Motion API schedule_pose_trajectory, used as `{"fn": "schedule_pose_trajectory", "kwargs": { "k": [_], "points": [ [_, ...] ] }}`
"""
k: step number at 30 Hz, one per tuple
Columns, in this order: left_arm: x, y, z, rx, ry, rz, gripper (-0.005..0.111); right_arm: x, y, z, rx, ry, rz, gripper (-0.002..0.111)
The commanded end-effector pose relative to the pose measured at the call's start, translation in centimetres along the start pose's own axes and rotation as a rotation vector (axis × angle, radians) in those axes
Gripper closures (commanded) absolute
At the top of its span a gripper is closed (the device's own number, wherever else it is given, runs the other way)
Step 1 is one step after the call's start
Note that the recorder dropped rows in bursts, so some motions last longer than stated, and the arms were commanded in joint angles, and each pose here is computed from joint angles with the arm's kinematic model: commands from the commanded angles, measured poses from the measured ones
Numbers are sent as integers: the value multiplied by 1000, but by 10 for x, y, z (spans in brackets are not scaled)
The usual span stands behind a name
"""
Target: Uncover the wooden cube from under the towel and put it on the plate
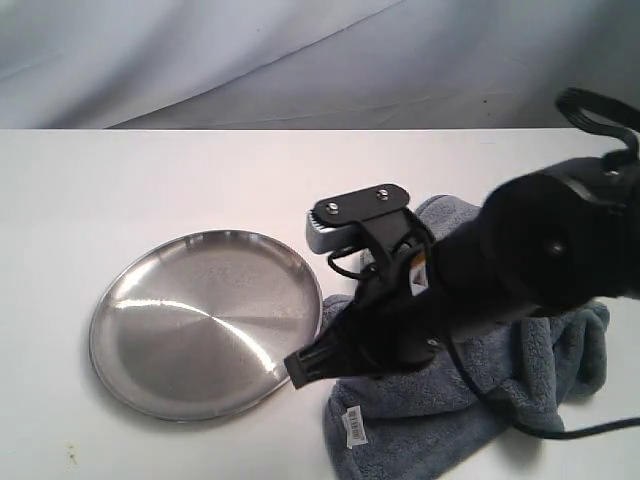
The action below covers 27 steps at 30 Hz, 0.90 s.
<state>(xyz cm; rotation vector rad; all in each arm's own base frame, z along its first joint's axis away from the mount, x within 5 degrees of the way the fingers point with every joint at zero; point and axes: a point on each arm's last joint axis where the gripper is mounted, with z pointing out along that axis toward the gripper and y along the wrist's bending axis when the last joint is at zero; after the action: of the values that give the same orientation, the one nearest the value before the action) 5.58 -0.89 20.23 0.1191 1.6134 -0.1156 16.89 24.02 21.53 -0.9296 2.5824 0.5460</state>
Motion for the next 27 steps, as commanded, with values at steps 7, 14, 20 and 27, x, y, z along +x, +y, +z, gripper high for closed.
{"fn": "schedule_pose_trajectory", "kwargs": {
  "k": [7, 14, 20, 27],
  "points": [
    [1, 0, 0, 5, -3, -4, 107, 42, -14, -18, 62, -22, 80, 108],
    [1, 0, 0, 5, -3, -4, 107, 61, -33, -18, 218, -21, 216, 108],
    [1, 0, 0, 5, -3, -4, 107, 64, -51, -24, 429, -25, 279, 108],
    [1, 0, 0, 5, -3, -4, 107, 65, -56, -27, 483, -26, 284, 108]
  ]
}}
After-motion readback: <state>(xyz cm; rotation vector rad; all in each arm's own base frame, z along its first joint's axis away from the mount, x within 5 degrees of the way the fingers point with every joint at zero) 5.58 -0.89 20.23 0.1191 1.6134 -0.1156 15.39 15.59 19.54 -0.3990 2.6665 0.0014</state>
